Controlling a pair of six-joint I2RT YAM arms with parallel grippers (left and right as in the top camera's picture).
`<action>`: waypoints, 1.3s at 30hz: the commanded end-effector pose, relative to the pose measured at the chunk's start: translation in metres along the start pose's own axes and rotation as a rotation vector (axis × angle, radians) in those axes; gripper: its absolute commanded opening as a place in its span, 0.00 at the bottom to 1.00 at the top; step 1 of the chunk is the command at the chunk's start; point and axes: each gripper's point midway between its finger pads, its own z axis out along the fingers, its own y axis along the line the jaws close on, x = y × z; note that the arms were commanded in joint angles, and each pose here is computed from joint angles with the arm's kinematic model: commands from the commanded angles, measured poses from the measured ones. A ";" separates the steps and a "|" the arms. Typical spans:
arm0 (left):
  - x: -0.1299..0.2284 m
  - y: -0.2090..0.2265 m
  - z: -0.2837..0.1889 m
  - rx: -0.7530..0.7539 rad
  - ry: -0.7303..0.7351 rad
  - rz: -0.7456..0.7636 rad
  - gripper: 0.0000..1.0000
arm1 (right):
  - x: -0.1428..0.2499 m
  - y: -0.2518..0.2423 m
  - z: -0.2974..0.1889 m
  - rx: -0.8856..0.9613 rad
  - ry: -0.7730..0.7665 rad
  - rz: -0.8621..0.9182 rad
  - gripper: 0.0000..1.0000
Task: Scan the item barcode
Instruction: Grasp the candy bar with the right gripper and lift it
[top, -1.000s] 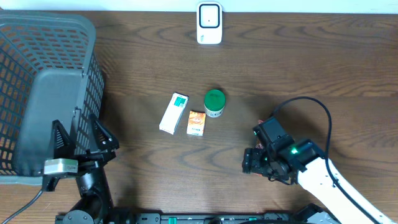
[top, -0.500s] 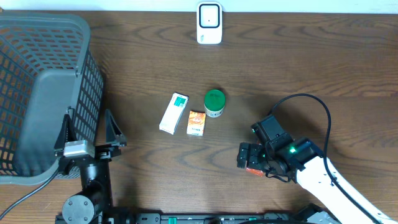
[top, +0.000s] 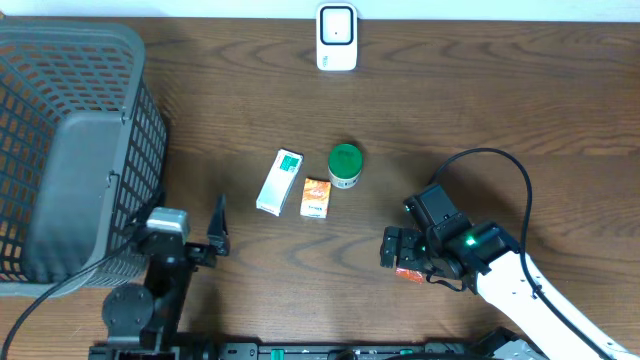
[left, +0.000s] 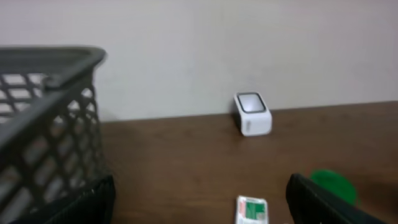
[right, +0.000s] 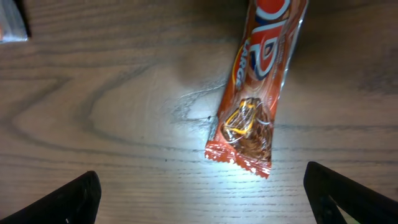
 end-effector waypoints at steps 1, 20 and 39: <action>0.014 -0.007 0.005 0.045 0.041 -0.043 0.86 | -0.001 -0.007 0.003 0.042 -0.018 -0.020 0.99; 0.069 -0.003 0.013 0.026 0.163 -0.113 0.87 | 0.021 -0.037 0.063 0.174 0.094 0.076 0.34; 0.082 -0.003 0.010 0.024 0.218 -0.123 0.87 | -0.008 0.083 0.001 -0.378 0.134 0.050 0.01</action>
